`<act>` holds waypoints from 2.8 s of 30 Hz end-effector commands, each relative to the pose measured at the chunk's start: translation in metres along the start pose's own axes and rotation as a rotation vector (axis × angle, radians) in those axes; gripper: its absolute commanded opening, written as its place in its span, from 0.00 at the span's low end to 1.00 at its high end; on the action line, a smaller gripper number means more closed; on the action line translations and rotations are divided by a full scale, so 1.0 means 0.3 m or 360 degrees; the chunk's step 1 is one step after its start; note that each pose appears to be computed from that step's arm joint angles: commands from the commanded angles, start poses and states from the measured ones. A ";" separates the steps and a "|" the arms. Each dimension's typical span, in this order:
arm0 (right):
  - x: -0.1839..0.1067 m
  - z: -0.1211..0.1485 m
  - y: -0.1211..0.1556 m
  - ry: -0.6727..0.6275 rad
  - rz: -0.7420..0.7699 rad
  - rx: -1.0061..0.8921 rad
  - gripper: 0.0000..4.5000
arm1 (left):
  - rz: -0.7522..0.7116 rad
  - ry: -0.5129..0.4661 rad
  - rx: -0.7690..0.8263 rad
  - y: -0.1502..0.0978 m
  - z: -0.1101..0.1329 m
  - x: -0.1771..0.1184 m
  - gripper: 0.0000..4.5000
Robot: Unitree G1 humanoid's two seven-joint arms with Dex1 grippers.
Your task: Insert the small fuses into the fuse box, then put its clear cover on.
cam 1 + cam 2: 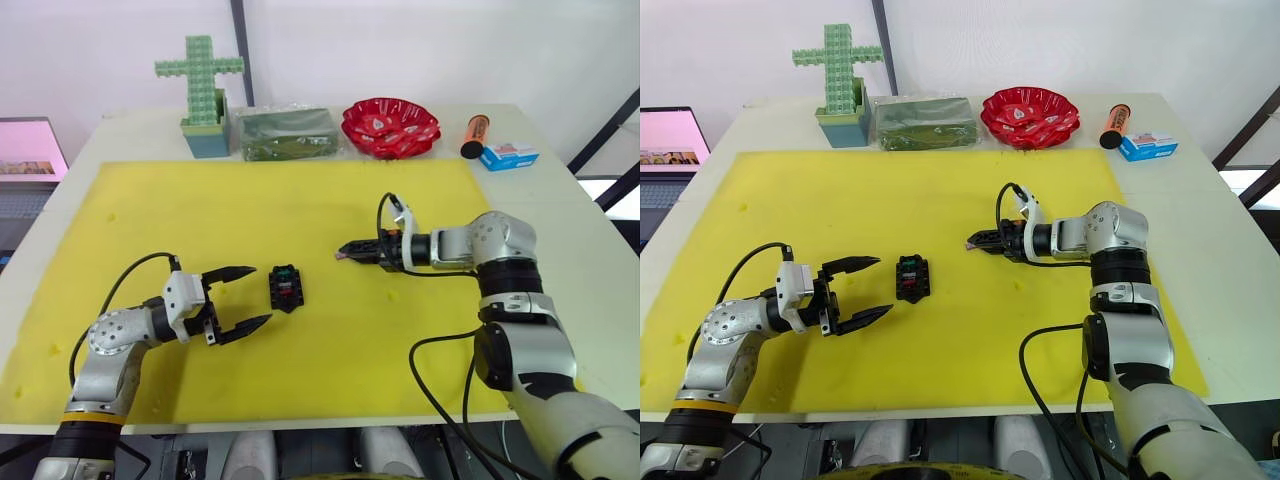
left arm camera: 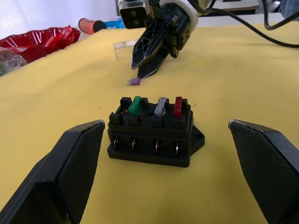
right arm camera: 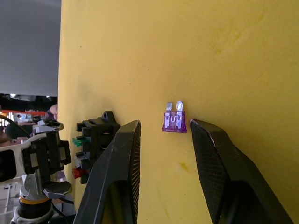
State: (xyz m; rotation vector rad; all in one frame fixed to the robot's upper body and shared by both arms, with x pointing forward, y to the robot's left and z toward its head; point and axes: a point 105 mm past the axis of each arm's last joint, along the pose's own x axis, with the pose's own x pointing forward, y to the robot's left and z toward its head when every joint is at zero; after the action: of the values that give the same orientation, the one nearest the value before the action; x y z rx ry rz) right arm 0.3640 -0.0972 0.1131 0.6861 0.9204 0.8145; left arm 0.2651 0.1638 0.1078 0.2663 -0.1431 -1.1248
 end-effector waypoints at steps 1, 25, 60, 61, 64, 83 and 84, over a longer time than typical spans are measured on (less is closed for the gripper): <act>0.017 0.015 0.031 -0.0006 0.0052 -0.0026 0.38 | 0.0002 -0.0042 0.0045 0.000 0.028 0.000 1.00; -0.008 -0.011 -0.031 -0.0053 -0.0023 0.0020 0.01 | 0.0010 -0.0041 0.0036 -0.003 0.030 -0.004 1.00; -0.270 -0.416 0.142 -0.0281 0.0028 -0.0043 0.01 | 0.0017 -0.0016 -0.0012 -0.053 0.022 -0.031 1.00; -0.263 -0.411 0.137 -0.0306 0.0013 -0.0018 0.01 | 0.0016 -0.0017 -0.0014 -0.055 0.021 -0.029 1.00; -0.230 -0.380 0.121 -0.0417 -0.0036 0.0092 0.01 | 0.0011 -0.0026 -0.0015 -0.058 0.024 -0.020 1.00; -0.191 -0.459 0.081 -0.0451 -0.0235 0.0336 0.11 | -0.0017 -0.0021 0.0000 -0.064 0.022 -0.017 1.00; -0.191 -0.459 0.082 -0.0452 -0.0230 0.0335 0.16 | -0.0016 -0.0022 0.0000 -0.064 0.022 -0.017 1.00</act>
State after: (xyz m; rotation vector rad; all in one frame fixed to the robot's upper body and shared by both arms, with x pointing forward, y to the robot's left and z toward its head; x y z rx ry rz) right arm 0.2171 -0.1132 0.0867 0.8770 0.8093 0.4401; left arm 0.2453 0.1620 0.1006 0.2361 -0.1143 -1.1260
